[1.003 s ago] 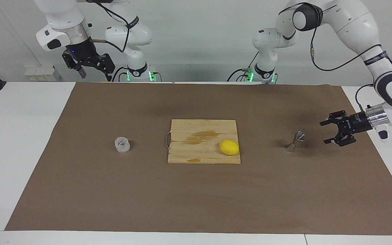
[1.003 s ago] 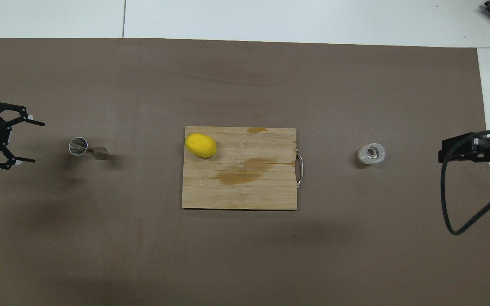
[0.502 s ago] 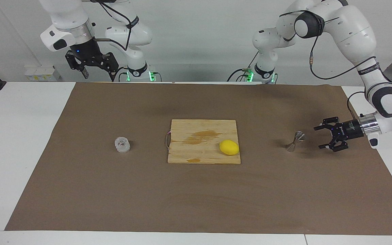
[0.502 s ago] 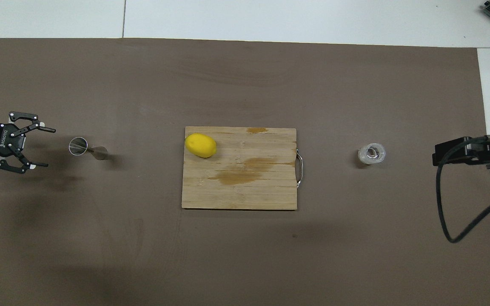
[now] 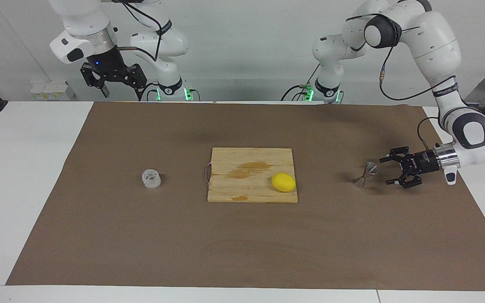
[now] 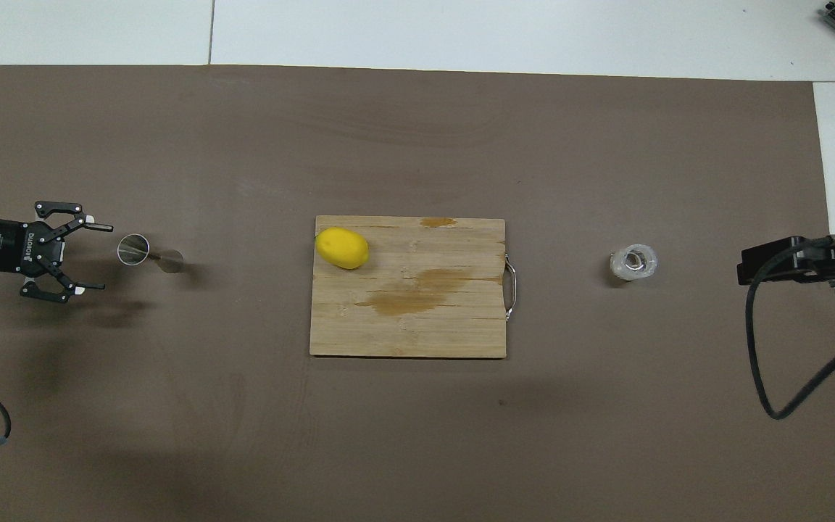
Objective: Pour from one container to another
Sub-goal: 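Move the open left gripper toward the small metal cup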
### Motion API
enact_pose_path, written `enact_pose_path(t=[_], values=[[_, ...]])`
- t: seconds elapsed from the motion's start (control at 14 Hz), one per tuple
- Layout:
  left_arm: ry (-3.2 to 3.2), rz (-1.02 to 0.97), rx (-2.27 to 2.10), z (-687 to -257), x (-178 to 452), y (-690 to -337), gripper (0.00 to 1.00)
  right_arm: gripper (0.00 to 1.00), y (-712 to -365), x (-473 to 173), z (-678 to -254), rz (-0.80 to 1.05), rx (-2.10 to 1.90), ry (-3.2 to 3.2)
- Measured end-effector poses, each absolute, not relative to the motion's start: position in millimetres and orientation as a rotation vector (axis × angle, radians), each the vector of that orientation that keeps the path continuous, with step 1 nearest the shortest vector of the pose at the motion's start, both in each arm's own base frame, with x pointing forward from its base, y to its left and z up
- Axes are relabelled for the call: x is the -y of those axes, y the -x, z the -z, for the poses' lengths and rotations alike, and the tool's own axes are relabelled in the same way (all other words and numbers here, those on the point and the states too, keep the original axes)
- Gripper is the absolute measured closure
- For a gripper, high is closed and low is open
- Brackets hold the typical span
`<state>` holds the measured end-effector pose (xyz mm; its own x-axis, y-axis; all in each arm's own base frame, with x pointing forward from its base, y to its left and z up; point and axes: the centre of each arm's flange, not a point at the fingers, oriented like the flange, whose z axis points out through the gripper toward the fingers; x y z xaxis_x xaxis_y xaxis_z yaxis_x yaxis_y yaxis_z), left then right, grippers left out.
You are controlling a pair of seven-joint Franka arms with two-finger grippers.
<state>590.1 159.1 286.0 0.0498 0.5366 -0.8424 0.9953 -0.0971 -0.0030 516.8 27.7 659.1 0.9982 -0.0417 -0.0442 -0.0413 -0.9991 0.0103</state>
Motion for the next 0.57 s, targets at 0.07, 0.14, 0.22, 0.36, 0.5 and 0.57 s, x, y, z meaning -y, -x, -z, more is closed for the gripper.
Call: enact_pose_path(t=[0.07, 0.14, 0.22, 0.36, 0.5, 0.57], values=[[-1.683, 0.944, -1.546, -282, -157, -589, 0.0, 0.0, -516, -27, -661, 0.064, 0.067, -3.131], [-1.669, 0.948, -1.543, -279, -156, -588, 0.0, 0.0, -514, -26, -664, 0.056, 0.068, -3.132], [-1.66, 0.952, -1.541, -278, -154, -588, 0.0, 0.0, -512, -26, -667, 0.046, 0.069, -3.133], [-1.622, 0.957, -1.535, -275, -152, -587, 0.0, 0.0, -507, -26, -674, 0.026, 0.069, -3.134], [-1.585, 0.973, -1.531, -268, -148, -585, 0.0, 0.0, -504, -26, -678, 0.012, 0.069, -3.135], [-1.563, 0.986, -1.528, -264, -145, -583, 0.0, 0.0, -504, -26, -679, 0.01, 0.069, -3.135]])
